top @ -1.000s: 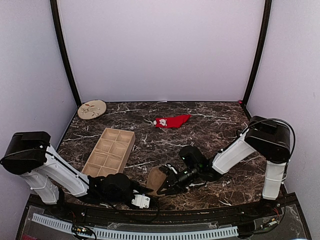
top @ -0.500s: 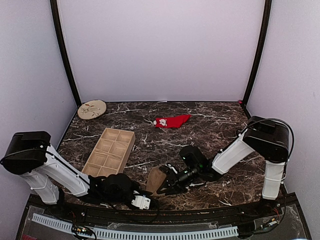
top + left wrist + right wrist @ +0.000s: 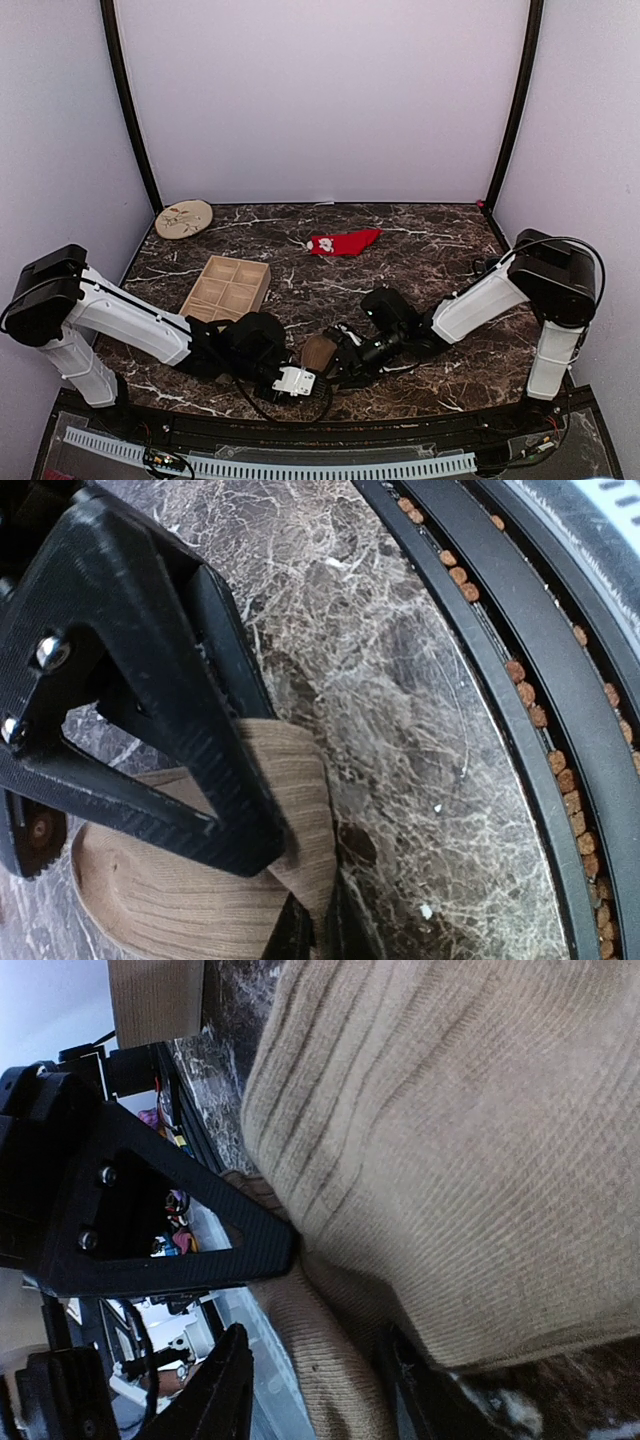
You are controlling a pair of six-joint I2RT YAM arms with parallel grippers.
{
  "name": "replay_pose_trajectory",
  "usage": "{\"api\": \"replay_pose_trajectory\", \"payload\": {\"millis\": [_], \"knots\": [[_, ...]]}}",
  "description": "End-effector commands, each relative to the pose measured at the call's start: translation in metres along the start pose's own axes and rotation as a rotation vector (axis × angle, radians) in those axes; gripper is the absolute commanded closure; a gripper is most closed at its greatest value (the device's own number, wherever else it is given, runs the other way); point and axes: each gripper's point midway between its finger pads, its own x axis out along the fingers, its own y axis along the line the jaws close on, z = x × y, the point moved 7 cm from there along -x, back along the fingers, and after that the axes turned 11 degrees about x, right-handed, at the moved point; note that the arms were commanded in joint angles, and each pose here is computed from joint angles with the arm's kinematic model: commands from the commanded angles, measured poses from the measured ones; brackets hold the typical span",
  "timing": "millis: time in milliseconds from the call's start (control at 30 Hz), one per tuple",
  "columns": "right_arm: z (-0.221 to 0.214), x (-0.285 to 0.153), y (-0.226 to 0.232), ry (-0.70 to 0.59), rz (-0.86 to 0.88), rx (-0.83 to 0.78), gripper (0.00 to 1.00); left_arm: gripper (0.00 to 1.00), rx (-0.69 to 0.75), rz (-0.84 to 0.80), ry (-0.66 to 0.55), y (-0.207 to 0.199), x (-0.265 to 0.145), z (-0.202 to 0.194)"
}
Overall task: Roll the socks
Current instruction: Roll the sock at the center of the board.
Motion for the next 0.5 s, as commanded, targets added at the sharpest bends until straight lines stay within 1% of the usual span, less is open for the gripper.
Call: {"api": "replay_pose_trajectory", "payload": {"millis": [0,167,333,467], "knots": [[-0.002,-0.011,-0.018,-0.071,-0.133,-0.025,0.60,0.94,-0.091,-0.220,-0.014,-0.007,-0.003,-0.002],[-0.005,-0.021,-0.019,-0.132,-0.158,-0.053,0.59,0.94,-0.160,-0.348,-0.052,0.006,-0.004,0.002],[-0.007,-0.030,-0.023,-0.181,-0.216,-0.085,0.58,0.94,-0.243,-0.394,-0.093,0.020,-0.007,0.001],[-0.011,-0.040,-0.022,-0.233,-0.269,-0.139,0.58,0.94,-0.304,-0.486,-0.106,0.025,-0.005,0.001]]}}
